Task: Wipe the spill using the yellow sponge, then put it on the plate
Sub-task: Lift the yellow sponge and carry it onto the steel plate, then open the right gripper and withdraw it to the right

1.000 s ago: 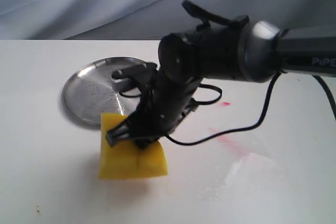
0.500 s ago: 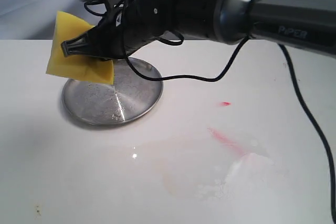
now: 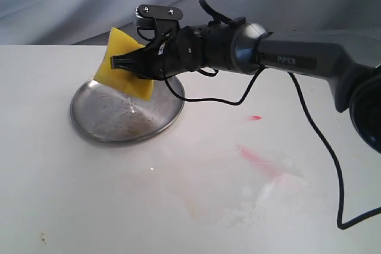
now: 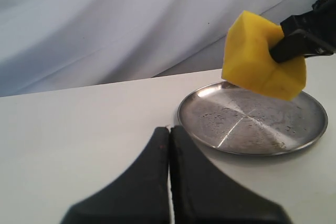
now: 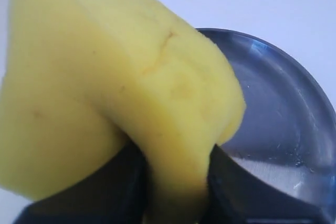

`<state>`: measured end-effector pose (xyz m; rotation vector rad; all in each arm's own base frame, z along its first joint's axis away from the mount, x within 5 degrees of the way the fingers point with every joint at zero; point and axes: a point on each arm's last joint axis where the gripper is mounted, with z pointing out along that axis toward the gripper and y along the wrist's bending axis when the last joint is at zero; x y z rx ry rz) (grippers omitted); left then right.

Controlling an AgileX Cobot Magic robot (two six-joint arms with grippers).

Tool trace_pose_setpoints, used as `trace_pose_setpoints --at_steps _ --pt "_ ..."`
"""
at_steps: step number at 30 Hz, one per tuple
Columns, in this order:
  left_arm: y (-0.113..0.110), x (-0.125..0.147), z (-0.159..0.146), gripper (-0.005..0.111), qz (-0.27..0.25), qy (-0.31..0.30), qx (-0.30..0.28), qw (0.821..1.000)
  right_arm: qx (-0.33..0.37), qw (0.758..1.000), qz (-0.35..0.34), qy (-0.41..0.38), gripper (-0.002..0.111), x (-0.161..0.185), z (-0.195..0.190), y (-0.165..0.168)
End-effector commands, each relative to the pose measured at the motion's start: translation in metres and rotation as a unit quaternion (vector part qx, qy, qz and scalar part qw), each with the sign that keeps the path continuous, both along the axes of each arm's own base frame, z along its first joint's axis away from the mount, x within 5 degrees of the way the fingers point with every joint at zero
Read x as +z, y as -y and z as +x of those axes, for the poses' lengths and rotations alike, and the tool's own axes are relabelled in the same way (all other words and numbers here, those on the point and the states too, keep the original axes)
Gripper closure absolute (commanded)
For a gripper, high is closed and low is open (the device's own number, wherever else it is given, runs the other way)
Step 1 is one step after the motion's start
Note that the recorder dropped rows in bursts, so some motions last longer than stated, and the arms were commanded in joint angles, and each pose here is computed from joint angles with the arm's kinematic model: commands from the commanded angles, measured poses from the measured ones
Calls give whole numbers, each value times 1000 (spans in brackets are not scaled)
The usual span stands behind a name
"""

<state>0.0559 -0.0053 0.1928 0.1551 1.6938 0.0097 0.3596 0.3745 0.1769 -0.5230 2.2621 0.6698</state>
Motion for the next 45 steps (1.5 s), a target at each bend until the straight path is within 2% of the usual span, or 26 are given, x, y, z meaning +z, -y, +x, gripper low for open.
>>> trace_pose_setpoints --at_steps 1,4,6,9,12,18,21,37,45 --pt "0 2 0 107 -4 6 1 1000 -4 1000 11 10 60 5 4 1" --pt "0 2 0 107 -4 6 1 1000 -9 1000 16 -5 41 5 2 1" --pt "0 2 0 107 -4 6 1 1000 -7 1000 11 -15 35 7 0 2" --pt "0 2 0 107 -4 6 1 1000 -3 1000 1 -28 35 14 -2 5" --pt "0 2 0 107 -4 6 1 1000 1 1000 0 -27 43 33 -6 10" --pt "0 2 0 107 -4 6 1 1000 51 996 -52 46 86 90 -20 26" --pt "0 2 0 107 -4 6 1 1000 58 994 -73 55 108 105 -30 39" --pt "0 2 0 107 -4 6 1 1000 43 994 -47 92 108 101 -129 141" --pt "0 2 0 107 -4 6 1 1000 25 994 -11 102 108 111 -176 189"
